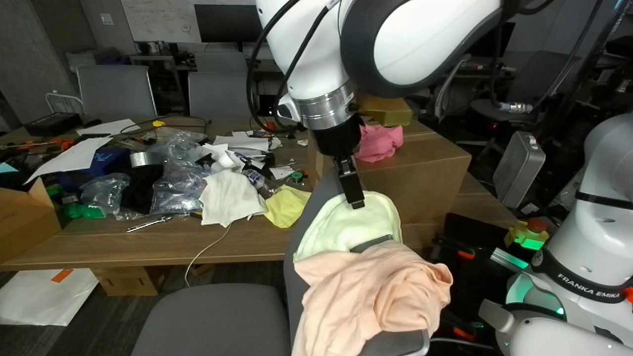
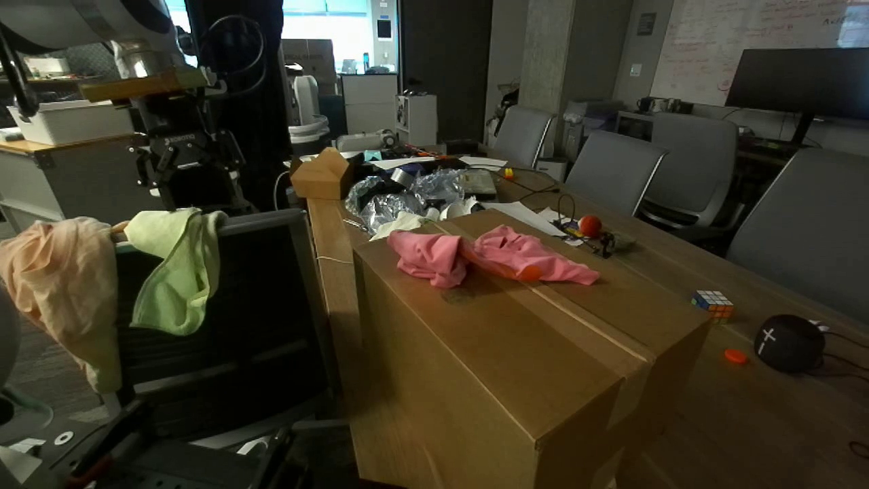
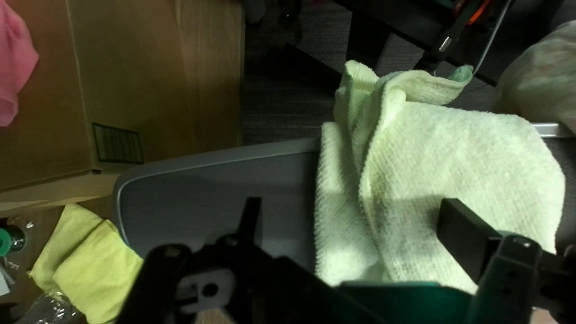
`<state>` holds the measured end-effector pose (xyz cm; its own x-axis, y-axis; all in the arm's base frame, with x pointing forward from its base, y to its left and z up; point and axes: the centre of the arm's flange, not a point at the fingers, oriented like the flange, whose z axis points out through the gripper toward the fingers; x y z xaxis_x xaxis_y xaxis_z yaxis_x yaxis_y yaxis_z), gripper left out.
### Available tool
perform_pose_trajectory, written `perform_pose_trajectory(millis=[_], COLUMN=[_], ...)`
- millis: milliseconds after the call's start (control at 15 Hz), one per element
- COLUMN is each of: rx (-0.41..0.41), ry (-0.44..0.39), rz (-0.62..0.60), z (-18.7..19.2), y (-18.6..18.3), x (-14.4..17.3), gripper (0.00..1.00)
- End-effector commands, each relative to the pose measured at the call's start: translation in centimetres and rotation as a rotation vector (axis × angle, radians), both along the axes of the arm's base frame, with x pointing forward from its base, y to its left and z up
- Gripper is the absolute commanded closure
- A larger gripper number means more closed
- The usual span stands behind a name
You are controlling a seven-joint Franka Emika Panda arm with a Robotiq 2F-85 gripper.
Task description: Remove the t-shirts and yellow towel from the backrest of the grey chair and place them on top of the brown box
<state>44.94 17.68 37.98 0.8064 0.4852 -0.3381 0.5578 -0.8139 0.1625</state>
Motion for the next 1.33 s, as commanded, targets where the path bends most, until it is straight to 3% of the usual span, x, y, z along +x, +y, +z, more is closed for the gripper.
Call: perform_pose_trajectory(millis=[0,667,733,800,933,1267], rx=[0.002,0.004,0.003,0.000,-0.012,-0.041], ry=[-0.017,0.005,0.004,0.003,0.000,-0.014], rz=[-0.026,-0.086,-0.089,-0.092,-0.101,-0.128], z=[-0.4,-2.4,-2.4,-2.3,-2.4,-2.8], y=[-0.5,-0.7,-0.7,-0.7,-0.7,-0.6], x=[1.0,1.6,1.7,1.7,2.0,2.4], gripper=[0.00,0.00,0.04,0.26,0.30,0.69])
